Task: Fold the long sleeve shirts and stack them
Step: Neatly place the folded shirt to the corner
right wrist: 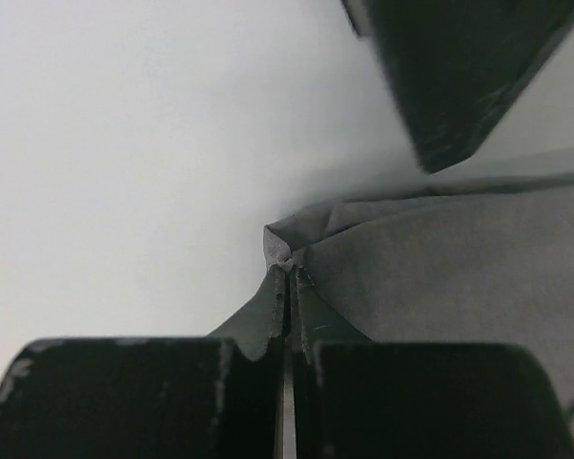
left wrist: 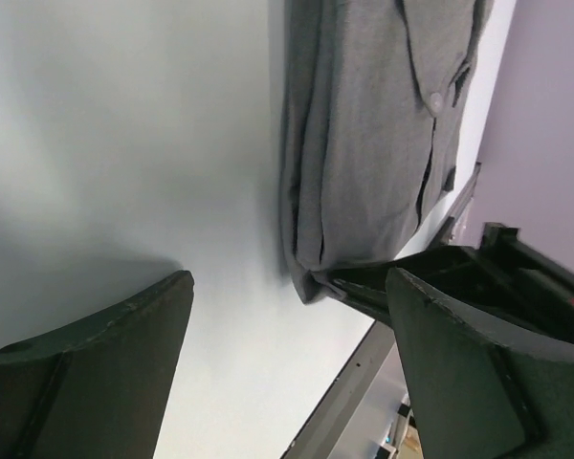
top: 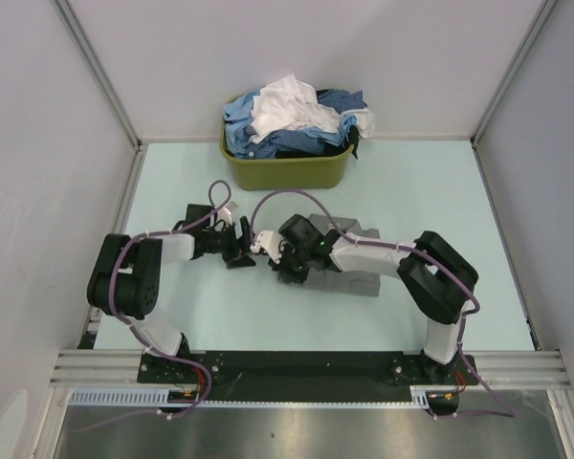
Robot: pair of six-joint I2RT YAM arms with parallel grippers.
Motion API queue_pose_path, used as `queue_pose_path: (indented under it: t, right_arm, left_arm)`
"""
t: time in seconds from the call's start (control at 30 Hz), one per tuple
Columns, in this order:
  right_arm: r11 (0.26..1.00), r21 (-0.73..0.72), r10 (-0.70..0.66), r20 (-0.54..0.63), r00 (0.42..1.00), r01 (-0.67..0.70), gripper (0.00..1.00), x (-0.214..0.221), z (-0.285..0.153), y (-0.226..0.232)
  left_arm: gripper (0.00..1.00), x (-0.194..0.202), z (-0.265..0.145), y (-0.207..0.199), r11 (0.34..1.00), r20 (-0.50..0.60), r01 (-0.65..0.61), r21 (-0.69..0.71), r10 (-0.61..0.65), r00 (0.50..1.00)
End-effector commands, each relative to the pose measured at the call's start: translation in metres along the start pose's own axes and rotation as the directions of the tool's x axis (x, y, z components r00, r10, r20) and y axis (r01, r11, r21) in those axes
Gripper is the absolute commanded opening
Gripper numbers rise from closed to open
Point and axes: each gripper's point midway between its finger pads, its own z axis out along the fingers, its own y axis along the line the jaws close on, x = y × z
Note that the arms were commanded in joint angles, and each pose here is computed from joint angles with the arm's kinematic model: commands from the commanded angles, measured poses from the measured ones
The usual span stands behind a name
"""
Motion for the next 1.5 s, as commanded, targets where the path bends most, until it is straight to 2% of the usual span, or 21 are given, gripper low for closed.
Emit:
queue_pose_path:
  t: [0.0,0.3,0.53,0.73,0.83,0.87,0.93,1.0,1.07,1.1,1.13,1.17,1.2,1.23,1.27,1.3,1.33,1.4,1.47]
  right_arm:
    - [0.999,-0.040,0.006,0.144,0.990,0.000,0.00,-0.038,-0.038,0.000]
    - [0.997,-0.070,0.028,0.148,0.989,-0.018,0.00,-0.037,-0.048,-0.004]
    - [0.997,-0.076,0.032,0.164,0.986,-0.019,0.00,-0.044,-0.049,-0.001]
    - [0.996,-0.084,0.025,0.177,0.984,-0.010,0.00,-0.049,-0.049,0.004]
    - [0.996,-0.086,0.023,0.183,0.983,-0.008,0.00,-0.051,-0.049,0.005]
    - [0.997,-0.083,0.021,0.188,0.982,-0.005,0.00,-0.053,-0.050,0.006]
    - [0.997,-0.080,0.024,0.196,0.980,-0.009,0.00,-0.056,-0.050,0.004]
    - [0.997,-0.078,0.027,0.197,0.980,-0.011,0.01,-0.059,-0.051,0.004]
    - [0.997,-0.067,0.052,0.185,0.981,-0.040,0.20,-0.059,-0.053,0.000]
    - [0.995,-0.063,0.084,0.161,0.983,-0.075,0.32,-0.054,-0.057,-0.006]
    - [0.992,-0.062,0.116,0.145,0.983,-0.108,0.51,-0.050,-0.061,-0.011]
    - [0.987,-0.060,0.155,0.132,0.979,-0.148,0.60,-0.046,-0.065,-0.016]
    - [0.978,-0.044,0.207,0.114,0.972,-0.203,0.71,-0.035,-0.075,-0.028]
    - [0.972,-0.039,0.234,0.107,0.966,-0.231,0.92,-0.029,-0.080,-0.033]
    - [0.966,-0.033,0.257,0.103,0.961,-0.255,0.99,-0.025,-0.085,-0.038]
    - [0.955,-0.010,0.297,0.101,0.950,-0.297,1.00,-0.016,-0.097,-0.048]
    - [0.950,0.000,0.311,0.099,0.945,-0.313,1.00,-0.011,-0.102,-0.052]
    - [0.942,0.019,0.332,0.084,0.939,-0.335,1.00,-0.002,-0.110,-0.059]
    - [0.934,0.057,0.347,0.084,0.934,-0.352,1.00,0.008,-0.119,-0.072]
  left_arm:
    - [0.90,0.004,0.019,-0.007,0.999,-0.015,0.002,0.035,-0.001,1.000]
    - [0.91,-0.001,0.048,-0.027,0.991,-0.029,0.062,0.116,-0.059,0.998]
    - [0.89,0.017,0.075,-0.029,0.984,-0.091,0.145,0.105,-0.135,0.987]
    - [0.81,0.017,0.091,-0.026,0.981,-0.115,0.166,0.097,-0.154,0.981]
    - [0.71,0.013,0.095,-0.027,0.981,-0.118,0.165,0.102,-0.153,0.981]
    - [0.62,0.012,0.095,-0.027,0.982,-0.117,0.162,0.102,-0.150,0.982]
    - [0.51,0.011,0.094,-0.027,0.985,-0.124,0.149,0.086,-0.138,0.983]
    - [0.28,0.008,0.089,-0.026,0.993,-0.122,0.093,0.072,-0.084,0.989]
    - [0.00,0.009,0.073,-0.011,0.996,-0.130,0.086,-0.032,-0.090,0.987]
    - [0.00,0.008,0.066,-0.005,0.998,-0.128,0.033,-0.049,-0.039,0.991]
    - [0.00,0.013,0.050,0.009,0.991,-0.149,0.069,-0.115,-0.086,0.985]
    - [0.00,0.007,0.037,0.015,0.985,-0.125,0.027,-0.169,-0.049,0.991]
    - [0.00,0.001,0.026,0.022,0.980,-0.134,-0.068,-0.188,0.042,0.990]
    - [0.00,0.003,0.007,0.035,0.969,-0.148,-0.047,-0.243,0.011,0.989]
    - [0.00,-0.006,-0.007,0.041,0.953,-0.128,-0.088,-0.290,0.052,0.990]
    - [0.00,-0.014,-0.018,0.047,0.937,-0.135,-0.163,-0.309,0.126,0.983]
    - [0.00,-0.016,-0.035,0.057,0.929,-0.128,-0.139,-0.343,0.100,0.987]
    - [0.00,-0.031,-0.057,0.065,0.899,-0.109,-0.184,-0.397,0.153,0.982]
    - [0.00,-0.049,-0.082,0.073,0.882,-0.064,-0.169,-0.440,0.156,0.986]
